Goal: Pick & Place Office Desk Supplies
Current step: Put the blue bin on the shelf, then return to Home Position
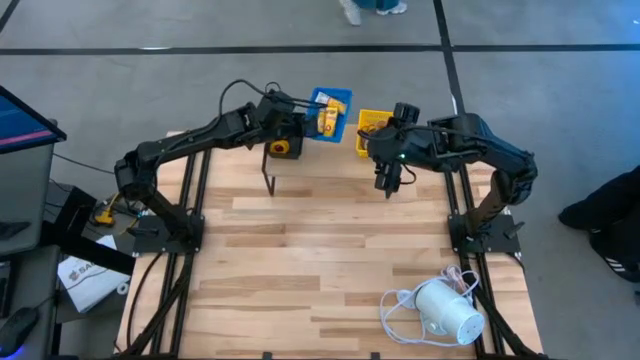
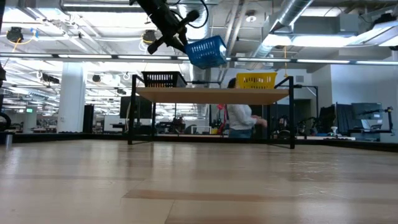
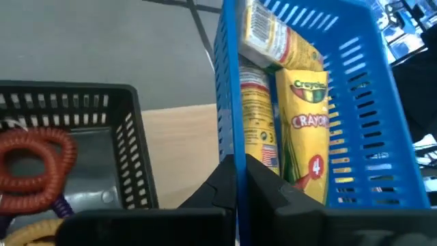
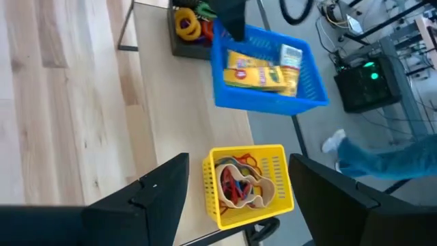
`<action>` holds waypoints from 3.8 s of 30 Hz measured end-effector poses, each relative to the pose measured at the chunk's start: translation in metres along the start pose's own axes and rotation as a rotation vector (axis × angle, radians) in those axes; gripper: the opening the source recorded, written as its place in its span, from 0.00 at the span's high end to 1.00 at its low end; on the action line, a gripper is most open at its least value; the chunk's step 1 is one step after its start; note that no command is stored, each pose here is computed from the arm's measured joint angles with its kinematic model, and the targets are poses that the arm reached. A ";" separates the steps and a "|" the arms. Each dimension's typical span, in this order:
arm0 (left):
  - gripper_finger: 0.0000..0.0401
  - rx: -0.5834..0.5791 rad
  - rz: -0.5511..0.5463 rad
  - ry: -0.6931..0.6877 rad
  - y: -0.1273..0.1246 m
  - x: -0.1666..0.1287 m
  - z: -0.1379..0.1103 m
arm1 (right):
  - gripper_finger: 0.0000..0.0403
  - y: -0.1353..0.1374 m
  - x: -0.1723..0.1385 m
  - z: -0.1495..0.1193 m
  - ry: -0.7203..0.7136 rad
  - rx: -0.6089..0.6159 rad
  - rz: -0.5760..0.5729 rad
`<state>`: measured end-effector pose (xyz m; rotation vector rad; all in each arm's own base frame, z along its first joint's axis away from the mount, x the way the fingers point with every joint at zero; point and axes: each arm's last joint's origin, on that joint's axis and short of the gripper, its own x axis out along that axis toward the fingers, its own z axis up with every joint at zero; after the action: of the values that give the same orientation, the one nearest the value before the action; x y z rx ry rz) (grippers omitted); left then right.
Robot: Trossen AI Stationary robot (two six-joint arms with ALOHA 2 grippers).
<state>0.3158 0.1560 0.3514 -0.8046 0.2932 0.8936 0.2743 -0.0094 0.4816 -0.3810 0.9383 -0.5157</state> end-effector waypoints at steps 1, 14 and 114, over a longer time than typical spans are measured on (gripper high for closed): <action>1.00 -0.002 0.006 -0.002 0.000 -0.001 -0.001 | 0.38 -0.001 0.001 0.000 0.002 0.002 -0.001; 1.00 -0.014 0.048 0.054 -0.003 0.004 -0.016 | 0.38 0.000 0.001 0.000 0.000 -0.005 0.024; 0.76 0.381 -1.030 0.024 0.145 -0.142 -0.189 | 0.38 0.075 0.034 -0.248 -0.389 0.844 0.596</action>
<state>0.1324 -0.0113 0.2280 -0.4976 0.0360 -0.1431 0.1024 0.0111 0.2863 0.5401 0.3584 -0.2327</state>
